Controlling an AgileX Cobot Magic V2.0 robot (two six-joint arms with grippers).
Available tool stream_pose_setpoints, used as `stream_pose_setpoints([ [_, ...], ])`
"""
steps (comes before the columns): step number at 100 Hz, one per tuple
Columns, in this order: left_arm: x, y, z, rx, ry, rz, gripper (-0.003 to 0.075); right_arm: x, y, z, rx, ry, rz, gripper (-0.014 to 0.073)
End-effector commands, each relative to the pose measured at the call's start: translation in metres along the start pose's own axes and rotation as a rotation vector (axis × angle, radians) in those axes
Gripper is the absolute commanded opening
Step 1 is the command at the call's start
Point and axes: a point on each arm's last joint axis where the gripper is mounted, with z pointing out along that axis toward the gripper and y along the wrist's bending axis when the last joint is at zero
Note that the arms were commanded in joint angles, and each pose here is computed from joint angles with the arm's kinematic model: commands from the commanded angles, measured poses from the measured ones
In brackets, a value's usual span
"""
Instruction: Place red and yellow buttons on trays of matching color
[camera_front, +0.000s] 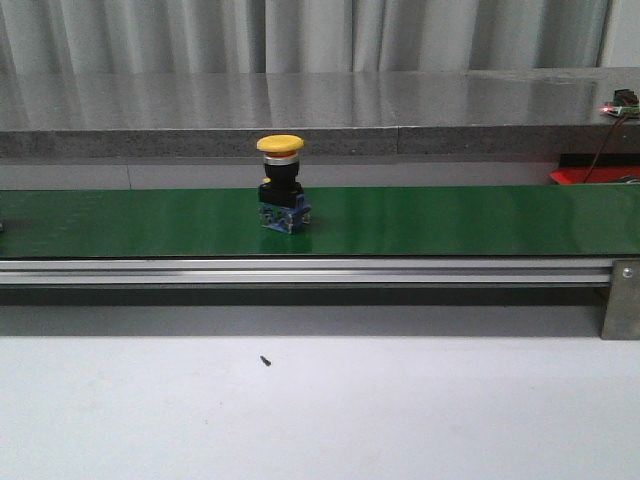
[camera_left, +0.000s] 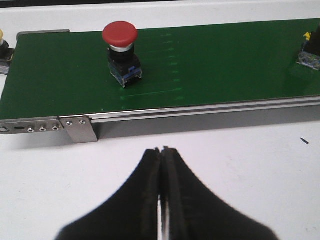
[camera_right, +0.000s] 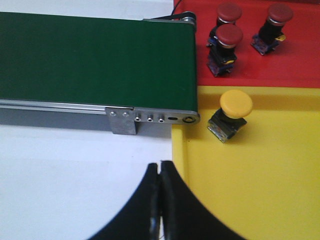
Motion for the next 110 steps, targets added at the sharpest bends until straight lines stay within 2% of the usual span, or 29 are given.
stream_pose_setpoints([
  [1,-0.012,-0.001,-0.005,0.003,-0.080,-0.011,-0.0020,-0.025,0.002,-0.003,-0.014,-0.065,-0.011,-0.0068],
  [45,-0.012,-0.001,-0.005,0.003,-0.080,-0.011,-0.0020,-0.097,0.013,0.036,-0.072,0.069,-0.042,-0.0054],
  [54,-0.012,-0.001,-0.005,0.003,-0.080,-0.011,-0.0020,-0.111,0.020,0.047,-0.093,0.102,-0.062,0.0043],
  [68,-0.012,-0.001,-0.005,0.003,-0.080,-0.011,-0.0020,-0.129,0.036,0.066,-0.146,0.136,-0.120,0.0344],
  [78,-0.012,-0.001,-0.005,0.003,-0.080,-0.011,-0.0020,-0.142,0.051,0.078,-0.182,0.161,-0.154,0.0485],
  [84,-0.012,-0.001,-0.005,0.003,-0.080,-0.011,-0.0020,-0.150,0.062,0.084,-0.209,0.177,-0.189,0.0508],
  [110,-0.012,-0.001,-0.005,0.003,-0.080,-0.011,-0.0020,-0.172,0.105,0.116,-0.309,0.205,-0.386,0.0507],
])
